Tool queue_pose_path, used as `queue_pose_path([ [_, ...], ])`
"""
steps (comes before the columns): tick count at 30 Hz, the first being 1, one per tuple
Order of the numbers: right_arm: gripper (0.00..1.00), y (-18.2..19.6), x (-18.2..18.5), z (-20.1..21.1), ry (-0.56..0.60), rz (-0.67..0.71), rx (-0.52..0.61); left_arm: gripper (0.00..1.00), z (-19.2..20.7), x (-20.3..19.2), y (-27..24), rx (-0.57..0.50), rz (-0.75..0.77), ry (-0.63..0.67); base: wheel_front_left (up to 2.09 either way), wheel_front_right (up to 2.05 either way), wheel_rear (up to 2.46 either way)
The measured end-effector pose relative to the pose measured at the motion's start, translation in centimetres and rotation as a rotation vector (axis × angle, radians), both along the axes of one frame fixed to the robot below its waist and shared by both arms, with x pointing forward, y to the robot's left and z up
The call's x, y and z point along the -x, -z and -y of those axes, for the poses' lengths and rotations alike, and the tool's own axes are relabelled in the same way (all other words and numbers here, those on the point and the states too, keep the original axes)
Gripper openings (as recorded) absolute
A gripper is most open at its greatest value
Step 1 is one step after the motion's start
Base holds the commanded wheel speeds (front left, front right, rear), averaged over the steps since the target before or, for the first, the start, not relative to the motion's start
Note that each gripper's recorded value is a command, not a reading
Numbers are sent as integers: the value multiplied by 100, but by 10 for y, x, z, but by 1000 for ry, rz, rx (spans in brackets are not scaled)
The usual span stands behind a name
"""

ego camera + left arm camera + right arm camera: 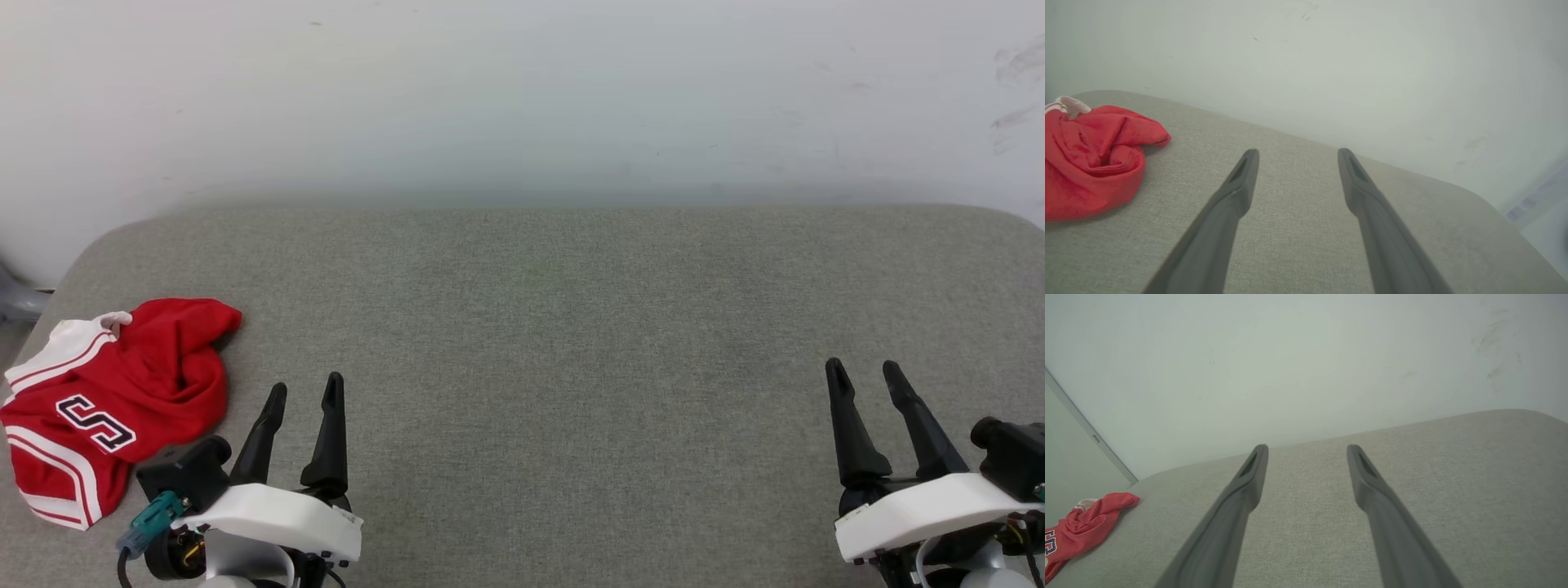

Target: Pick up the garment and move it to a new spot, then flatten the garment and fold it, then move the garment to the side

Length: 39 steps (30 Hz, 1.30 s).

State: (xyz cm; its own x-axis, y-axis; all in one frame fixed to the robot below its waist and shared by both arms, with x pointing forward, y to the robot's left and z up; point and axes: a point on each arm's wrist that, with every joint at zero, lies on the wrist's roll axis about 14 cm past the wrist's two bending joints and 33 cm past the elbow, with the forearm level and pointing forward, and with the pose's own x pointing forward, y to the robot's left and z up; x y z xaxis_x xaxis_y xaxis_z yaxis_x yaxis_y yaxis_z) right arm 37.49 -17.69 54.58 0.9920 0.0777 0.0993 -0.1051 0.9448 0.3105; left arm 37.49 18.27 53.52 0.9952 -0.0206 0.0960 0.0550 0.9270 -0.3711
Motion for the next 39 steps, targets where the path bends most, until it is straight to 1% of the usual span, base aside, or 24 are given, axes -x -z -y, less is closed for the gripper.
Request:
queue_pose_path([
  [18, 100, 6, 6, 5, 27, -16, 170, 100, 6, 5, 7, -192, 8, 16, 0, 0, 0],
  [24, 100, 8, 8, 7, 34, -25, 209, 100, 10, 6, 8, -230, 15, 25, 0, 0, 0],
  [39, 100, 7, 9, 9, 46, -20, 269, 100, 15, 9, 10, -262, 35, 45, 0, 0, 0],
])
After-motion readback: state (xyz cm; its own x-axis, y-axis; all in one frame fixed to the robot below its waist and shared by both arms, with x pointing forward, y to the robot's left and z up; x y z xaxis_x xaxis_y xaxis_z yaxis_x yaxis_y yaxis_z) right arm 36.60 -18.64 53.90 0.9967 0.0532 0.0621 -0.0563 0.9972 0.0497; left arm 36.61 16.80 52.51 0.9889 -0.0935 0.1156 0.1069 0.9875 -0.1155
